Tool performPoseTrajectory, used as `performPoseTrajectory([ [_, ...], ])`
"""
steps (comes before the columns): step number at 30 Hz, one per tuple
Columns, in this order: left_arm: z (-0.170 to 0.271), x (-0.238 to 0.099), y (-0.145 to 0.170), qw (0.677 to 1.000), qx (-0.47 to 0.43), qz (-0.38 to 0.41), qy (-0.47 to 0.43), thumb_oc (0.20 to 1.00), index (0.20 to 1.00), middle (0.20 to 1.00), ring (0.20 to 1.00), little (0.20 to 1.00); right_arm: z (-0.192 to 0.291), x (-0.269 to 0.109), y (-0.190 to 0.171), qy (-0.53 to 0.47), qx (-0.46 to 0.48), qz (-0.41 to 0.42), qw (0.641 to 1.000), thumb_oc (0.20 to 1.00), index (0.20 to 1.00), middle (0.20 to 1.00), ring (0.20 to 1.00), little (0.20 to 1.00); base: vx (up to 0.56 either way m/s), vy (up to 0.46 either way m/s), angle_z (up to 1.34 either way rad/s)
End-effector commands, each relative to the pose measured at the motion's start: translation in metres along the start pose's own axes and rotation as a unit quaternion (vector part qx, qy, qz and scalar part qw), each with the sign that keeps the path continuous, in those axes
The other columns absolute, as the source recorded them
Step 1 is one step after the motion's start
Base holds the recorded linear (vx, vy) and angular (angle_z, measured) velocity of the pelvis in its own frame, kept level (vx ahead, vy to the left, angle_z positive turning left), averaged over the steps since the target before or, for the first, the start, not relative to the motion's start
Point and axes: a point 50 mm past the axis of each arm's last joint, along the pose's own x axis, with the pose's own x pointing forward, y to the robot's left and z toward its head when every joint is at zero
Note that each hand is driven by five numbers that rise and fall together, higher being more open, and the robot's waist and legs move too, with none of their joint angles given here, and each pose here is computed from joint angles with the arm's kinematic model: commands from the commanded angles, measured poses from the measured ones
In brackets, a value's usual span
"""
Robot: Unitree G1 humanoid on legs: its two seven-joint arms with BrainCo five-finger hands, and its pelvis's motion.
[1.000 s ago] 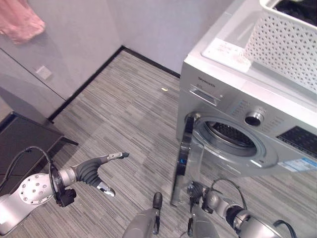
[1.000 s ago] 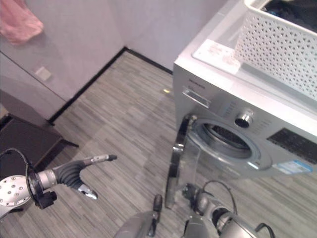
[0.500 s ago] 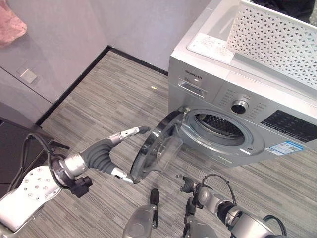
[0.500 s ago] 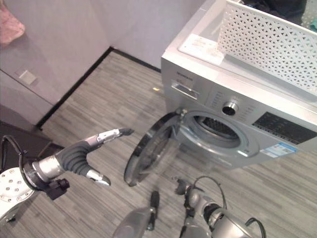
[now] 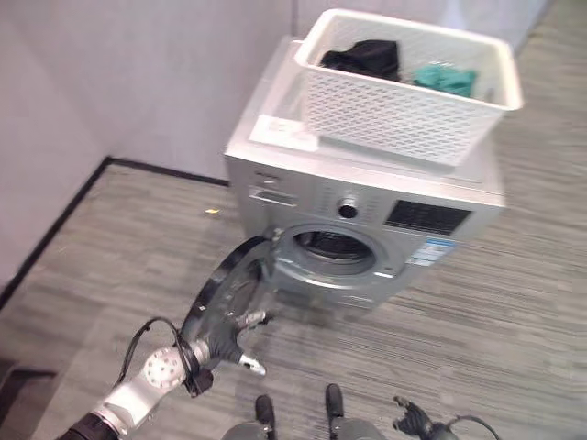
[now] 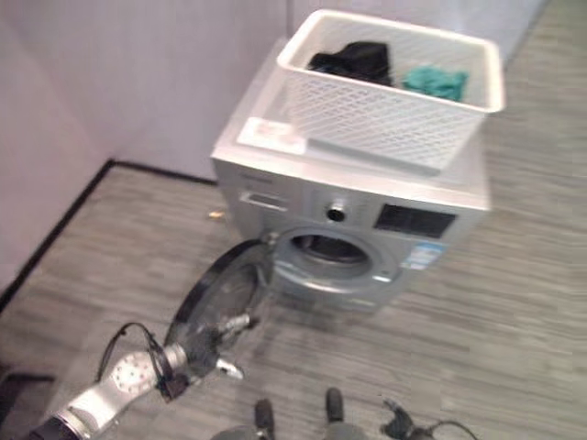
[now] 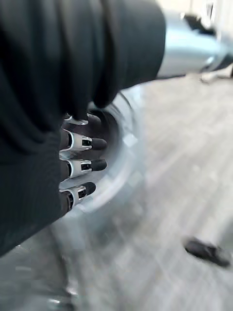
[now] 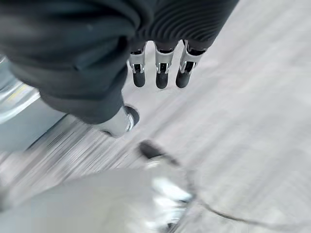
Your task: Grab the laundry basket,head to the washer,open it,put in the laundry and shut it.
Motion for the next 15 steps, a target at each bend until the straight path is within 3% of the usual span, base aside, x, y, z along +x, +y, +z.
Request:
performPoseTrajectory([
  [1,0.031,0.005,-0.002,0.992,0.117,0.000,-0.054,1.000,1.000,1.000,1.000,1.000,0.018,0.004,-0.007,-0.027,0.002,0.002,1.000,1.000,1.000,1.000,1.000,1.000,0.05,0.044,-0.42],
  [8,-0.033,0.049,-0.044,0.980,0.155,0.000,0.122,1.000,1.000,1.000,1.000,1.000,-0.018,-0.003,0.001,0.035,0.037,-0.005,0.999,1.000,1.000,1.000,1.000,1.000,0.02,0.037,-0.18],
  [15,-0.073,0.043,-0.047,0.953,0.178,0.024,0.243,1.000,1.000,1.000,1.000,1.000,-0.016,-0.003,0.006,0.036,0.033,-0.003,0.999,1.000,1.000,1.000,1.000,1.000,0.01,0.004,0.07],
])
